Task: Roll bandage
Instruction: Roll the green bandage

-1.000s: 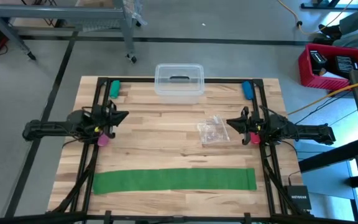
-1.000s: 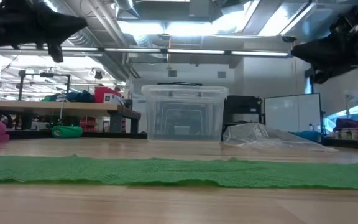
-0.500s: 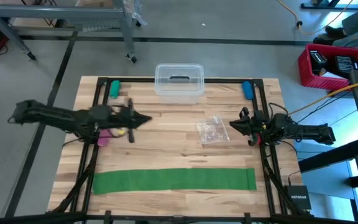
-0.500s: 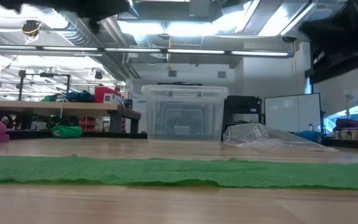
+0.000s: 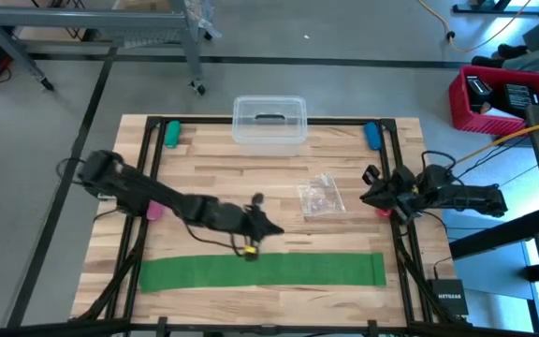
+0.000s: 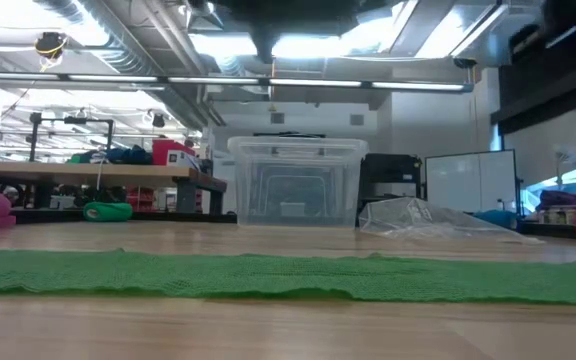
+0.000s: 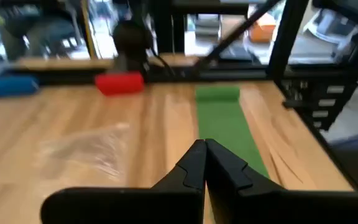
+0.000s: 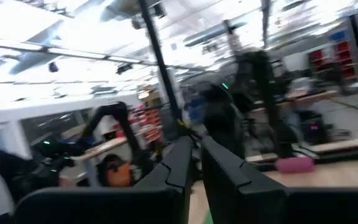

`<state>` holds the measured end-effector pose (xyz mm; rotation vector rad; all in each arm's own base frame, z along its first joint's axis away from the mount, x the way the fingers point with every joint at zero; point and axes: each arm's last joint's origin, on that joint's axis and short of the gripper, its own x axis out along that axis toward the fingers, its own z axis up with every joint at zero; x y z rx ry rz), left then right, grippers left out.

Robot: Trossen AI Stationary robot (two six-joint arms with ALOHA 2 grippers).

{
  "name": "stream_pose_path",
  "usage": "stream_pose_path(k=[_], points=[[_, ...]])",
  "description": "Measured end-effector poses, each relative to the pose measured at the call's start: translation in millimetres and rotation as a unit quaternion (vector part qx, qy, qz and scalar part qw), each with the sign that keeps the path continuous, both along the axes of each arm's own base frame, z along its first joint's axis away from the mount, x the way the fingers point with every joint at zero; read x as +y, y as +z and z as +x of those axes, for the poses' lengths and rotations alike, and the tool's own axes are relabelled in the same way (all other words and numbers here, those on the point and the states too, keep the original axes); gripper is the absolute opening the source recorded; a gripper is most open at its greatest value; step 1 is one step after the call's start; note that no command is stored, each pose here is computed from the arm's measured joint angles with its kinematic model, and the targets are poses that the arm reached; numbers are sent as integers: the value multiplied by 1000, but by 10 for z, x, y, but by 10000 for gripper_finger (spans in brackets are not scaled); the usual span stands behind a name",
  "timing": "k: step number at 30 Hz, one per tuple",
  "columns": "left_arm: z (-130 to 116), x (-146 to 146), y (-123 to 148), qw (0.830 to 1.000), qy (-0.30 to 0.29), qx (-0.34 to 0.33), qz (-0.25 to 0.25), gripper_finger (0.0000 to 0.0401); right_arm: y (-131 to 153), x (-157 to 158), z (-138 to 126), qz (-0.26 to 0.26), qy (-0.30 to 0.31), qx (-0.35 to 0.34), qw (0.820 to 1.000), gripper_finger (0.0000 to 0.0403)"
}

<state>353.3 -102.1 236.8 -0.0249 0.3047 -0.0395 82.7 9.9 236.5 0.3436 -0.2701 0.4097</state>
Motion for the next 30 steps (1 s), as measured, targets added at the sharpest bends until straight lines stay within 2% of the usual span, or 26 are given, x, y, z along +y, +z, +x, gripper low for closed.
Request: stream_pose_path(k=[5,10,17,21,30], points=[[320,-293,-313,999,-7,35,-30,0,208,16,22,-8,28,71,997,40],[587,-571,-596,998,-25,56,-24,0,546,25,8,-9,45,144,988,40],[819,-677,-898,996,-24,79,-17,0,946,26,-1,-5,48,225,973,40],[800,-671,-997,993,-15,111,-21,0,981,25,74,-3,46,270,962,40],[707,-618,-1139,980,4,198,-10,0,784,18,262,-16,33,375,926,39]])
